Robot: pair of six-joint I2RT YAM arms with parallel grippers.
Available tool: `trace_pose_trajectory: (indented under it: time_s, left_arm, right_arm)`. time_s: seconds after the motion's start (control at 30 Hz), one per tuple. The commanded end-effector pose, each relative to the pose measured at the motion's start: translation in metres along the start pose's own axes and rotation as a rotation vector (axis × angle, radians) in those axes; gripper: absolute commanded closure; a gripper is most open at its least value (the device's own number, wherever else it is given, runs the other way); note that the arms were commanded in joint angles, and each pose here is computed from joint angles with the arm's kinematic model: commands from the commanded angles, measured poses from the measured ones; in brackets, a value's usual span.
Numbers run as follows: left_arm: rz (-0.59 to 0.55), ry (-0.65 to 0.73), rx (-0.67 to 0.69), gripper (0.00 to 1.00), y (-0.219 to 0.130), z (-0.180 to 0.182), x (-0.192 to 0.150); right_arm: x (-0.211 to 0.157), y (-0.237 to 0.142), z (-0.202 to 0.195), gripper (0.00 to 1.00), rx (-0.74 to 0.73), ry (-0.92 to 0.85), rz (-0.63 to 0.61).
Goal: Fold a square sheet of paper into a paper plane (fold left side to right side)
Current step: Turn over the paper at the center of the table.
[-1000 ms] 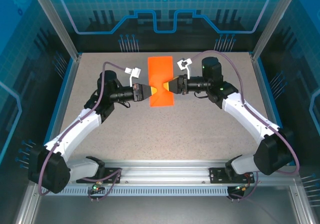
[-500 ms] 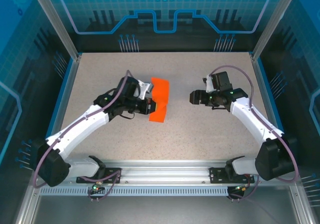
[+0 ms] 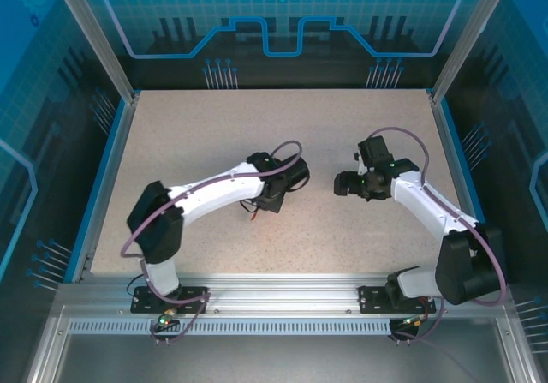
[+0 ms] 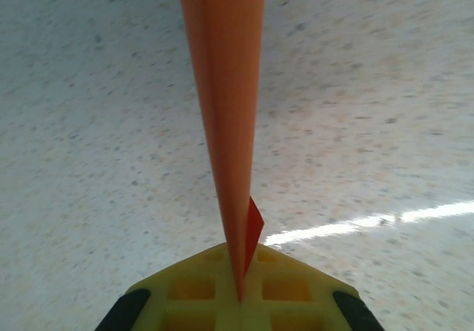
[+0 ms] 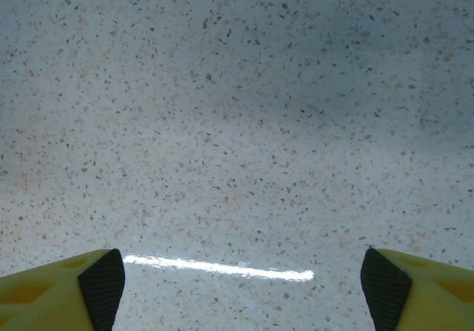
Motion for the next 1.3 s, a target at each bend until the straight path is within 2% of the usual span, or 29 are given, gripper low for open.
trace_pose_trajectory:
  time_s: [0.0, 0.07, 0.2, 0.5, 0.63, 0.83, 1.07, 1.17, 1.27]
  left_arm:
    - [0.075, -0.023, 0.227, 1.00, 0.010, 0.002, -0.005]
    - [0.118, -0.033, 0.264, 1.00, 0.021, -0.006, -0.002]
    - [0.188, -0.033, 0.255, 0.99, 0.035, -0.025, 0.006]
    - [0.301, -0.058, 0.037, 0.91, 0.056, -0.063, 0.023]
    - [0.330, -0.086, -0.057, 0.85, 0.061, -0.067, 0.035]
    - [0.353, -0.135, -0.192, 0.67, 0.061, -0.062, 0.050]
    - [0.278, -0.173, -0.532, 0.49, 0.028, -0.051, 0.062]
    - [0.211, -0.188, -0.627, 0.44, 0.012, -0.033, 0.065]
    - [0.130, -0.209, -0.662, 0.42, 0.001, -0.008, 0.062]
  right_arm:
    - [-0.004, -0.006, -0.009, 0.13, -0.022, 0.036, -0.026]
    - [-0.006, -0.008, -0.010, 0.13, -0.012, 0.041, -0.034]
    - [-0.005, -0.012, -0.011, 0.12, 0.012, 0.043, -0.044]
    - [-0.019, -0.004, -0.015, 0.12, 0.056, 0.050, -0.008]
    - [-0.022, -0.002, -0.016, 0.12, 0.071, 0.052, 0.003]
    - [-0.025, -0.001, -0.015, 0.12, 0.098, 0.049, 0.017]
    - [-0.026, 0.000, -0.010, 0.12, 0.174, 0.053, 0.022]
    - [-0.024, 0.000, -0.004, 0.12, 0.230, 0.049, 0.020]
    - [-0.020, 0.002, 0.004, 0.13, 0.303, 0.049, 0.020]
Point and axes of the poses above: each hand's point on the last joint's axis, 136 mm out from that joint toward the fingers, its own y axis out along the fingers, its own z axis along the line the jaws close on, x = y × z, the point moved 10 cm from there along -y, back along the fingers
